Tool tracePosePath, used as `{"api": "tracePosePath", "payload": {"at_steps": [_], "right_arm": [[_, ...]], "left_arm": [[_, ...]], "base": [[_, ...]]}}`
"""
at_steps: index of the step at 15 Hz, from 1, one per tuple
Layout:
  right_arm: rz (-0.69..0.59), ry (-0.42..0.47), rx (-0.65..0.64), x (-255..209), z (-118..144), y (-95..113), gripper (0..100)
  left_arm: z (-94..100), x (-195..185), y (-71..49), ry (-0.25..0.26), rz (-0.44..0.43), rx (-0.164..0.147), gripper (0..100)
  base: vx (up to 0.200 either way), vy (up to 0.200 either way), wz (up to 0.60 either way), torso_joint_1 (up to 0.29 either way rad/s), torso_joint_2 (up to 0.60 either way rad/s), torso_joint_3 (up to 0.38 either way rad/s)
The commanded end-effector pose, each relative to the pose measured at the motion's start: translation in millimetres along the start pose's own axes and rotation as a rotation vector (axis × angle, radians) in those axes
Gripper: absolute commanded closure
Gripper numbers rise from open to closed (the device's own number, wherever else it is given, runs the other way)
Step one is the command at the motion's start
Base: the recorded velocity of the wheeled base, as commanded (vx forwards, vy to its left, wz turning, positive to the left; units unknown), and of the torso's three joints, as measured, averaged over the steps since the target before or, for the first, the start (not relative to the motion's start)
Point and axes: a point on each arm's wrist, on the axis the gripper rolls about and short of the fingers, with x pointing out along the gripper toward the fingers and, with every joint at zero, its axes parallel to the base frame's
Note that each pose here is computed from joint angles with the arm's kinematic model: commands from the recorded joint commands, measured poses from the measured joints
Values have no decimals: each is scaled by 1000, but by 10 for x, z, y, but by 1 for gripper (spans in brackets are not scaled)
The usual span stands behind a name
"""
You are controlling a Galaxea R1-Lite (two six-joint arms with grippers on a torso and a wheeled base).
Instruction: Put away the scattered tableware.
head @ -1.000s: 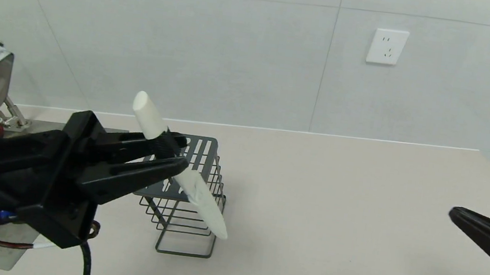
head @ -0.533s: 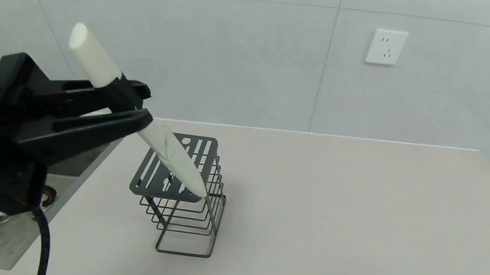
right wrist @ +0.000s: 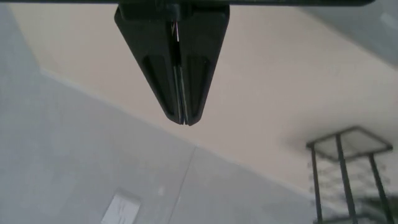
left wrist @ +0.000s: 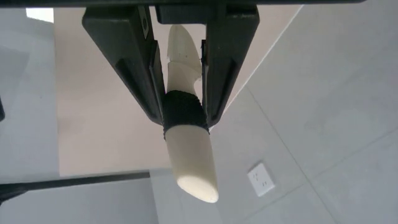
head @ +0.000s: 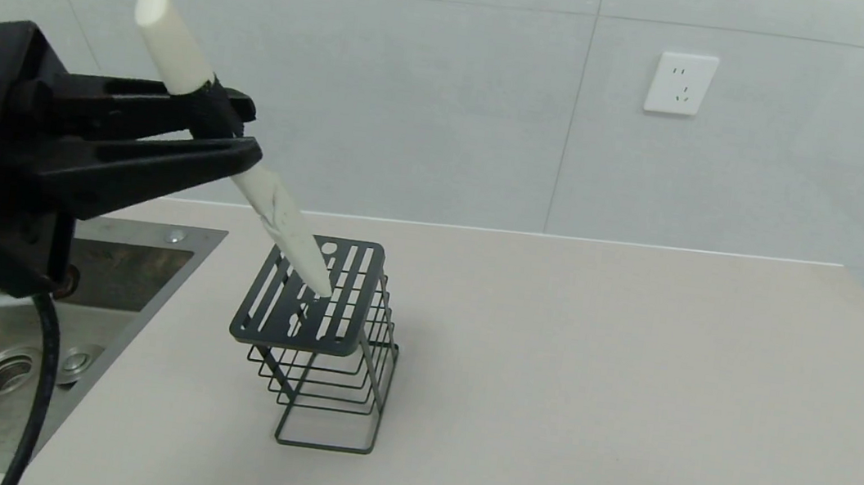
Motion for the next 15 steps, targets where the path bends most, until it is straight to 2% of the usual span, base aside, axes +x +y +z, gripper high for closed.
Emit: {"api": "tracePosePath", "payload": {"at_steps": [1, 2, 4, 6, 8, 11, 12, 13, 15], "right_arm": [[-74, 128, 41, -98, -172, 95, 100], [-84, 98, 42, -93, -147, 86, 100], [-91, 76, 51, -84, -149, 83, 100], [-84, 74, 55, -84, -149, 85, 100], [-84, 75, 60, -84, -150, 85, 100], [-137, 76, 222, -85, -152, 75, 100], [-160, 79, 237, -86, -154, 70, 100], [-180, 83, 251, -87, -156, 66, 100], [-180, 85, 249, -87, -158, 67, 100]], "left_arm": [[50, 86, 120, 53, -27, 56, 100], [30, 106, 137, 93, -48, 89, 100], [3, 125, 149, 134, -76, 110, 100], [53, 201, 260, 110, -64, 141, 100], [-8, 299, 356, 93, -51, 163, 100], [-197, 458, 481, 74, -38, 139, 100], [-213, 464, 482, 71, -35, 134, 100], [-291, 479, 470, 77, -38, 112, 100], [-392, 464, 445, 93, -37, 91, 100]], "base": [[0, 0, 0, 0, 0, 0], [0, 0, 0, 0, 0, 0], [0, 0, 0, 0, 0, 0], [0, 0, 0, 0, 0, 0], [0, 0, 0, 0, 0, 0], [0, 0, 0, 0, 0, 0], [0, 0, 0, 0, 0, 0], [0, 0, 0, 0, 0, 0], [0, 0, 0, 0, 0, 0]]}}
